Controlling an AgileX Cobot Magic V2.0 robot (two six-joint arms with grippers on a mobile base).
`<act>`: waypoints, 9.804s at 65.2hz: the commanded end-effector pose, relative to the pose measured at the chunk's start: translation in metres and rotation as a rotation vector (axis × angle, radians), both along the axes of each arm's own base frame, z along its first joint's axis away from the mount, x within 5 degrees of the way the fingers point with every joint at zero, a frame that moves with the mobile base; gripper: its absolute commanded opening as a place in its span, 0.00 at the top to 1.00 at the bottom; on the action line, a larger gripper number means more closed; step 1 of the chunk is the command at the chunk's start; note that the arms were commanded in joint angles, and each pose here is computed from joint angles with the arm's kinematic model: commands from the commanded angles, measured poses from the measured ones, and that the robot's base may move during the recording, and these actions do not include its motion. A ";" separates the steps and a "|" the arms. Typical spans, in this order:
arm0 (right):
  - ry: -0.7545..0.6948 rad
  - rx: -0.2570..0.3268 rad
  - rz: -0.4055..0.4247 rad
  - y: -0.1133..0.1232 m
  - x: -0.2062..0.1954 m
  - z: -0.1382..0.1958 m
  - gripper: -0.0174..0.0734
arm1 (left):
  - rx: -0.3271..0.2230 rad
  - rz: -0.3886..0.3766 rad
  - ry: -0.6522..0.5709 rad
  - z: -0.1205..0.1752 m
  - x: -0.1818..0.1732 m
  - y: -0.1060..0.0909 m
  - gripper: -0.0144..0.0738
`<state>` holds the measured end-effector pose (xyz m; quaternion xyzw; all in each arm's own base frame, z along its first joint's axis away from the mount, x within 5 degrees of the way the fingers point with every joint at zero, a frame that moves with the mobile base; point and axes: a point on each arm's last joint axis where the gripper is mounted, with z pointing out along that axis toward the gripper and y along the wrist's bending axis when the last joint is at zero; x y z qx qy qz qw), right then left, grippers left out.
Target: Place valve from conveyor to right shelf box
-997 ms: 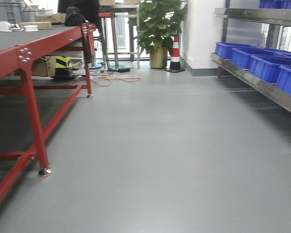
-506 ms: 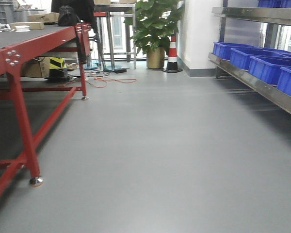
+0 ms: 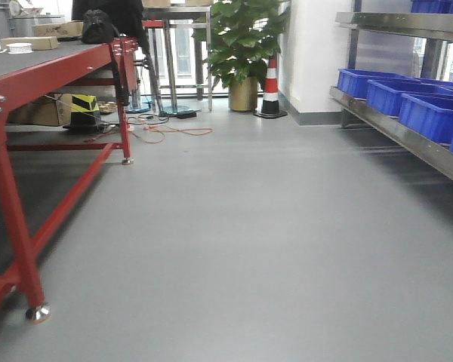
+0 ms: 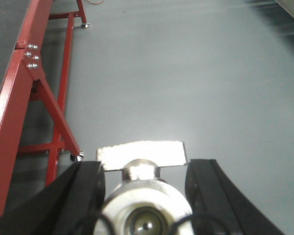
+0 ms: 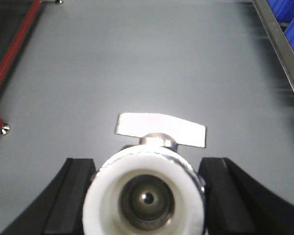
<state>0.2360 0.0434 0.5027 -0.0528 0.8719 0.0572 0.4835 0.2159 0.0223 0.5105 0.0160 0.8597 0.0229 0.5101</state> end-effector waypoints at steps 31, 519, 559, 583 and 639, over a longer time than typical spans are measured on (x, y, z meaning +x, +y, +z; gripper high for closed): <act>-0.097 0.003 -0.004 -0.002 -0.003 0.013 0.99 | -0.007 -0.003 -0.073 0.010 -0.004 -0.002 0.96; 0.095 -0.001 0.396 0.159 0.174 -0.109 0.42 | 0.022 -0.498 0.154 -0.117 0.228 -0.174 0.29; -0.148 0.064 0.404 0.125 0.099 -0.002 0.79 | 0.024 -0.512 0.012 -0.024 0.152 -0.151 0.70; -0.255 0.008 0.366 0.082 0.021 0.048 0.98 | -0.011 -0.401 -0.004 0.019 0.087 -0.108 0.96; -0.417 0.047 0.281 0.015 -0.110 -0.176 0.98 | -0.087 -0.235 -0.451 -0.164 -0.117 -0.044 0.96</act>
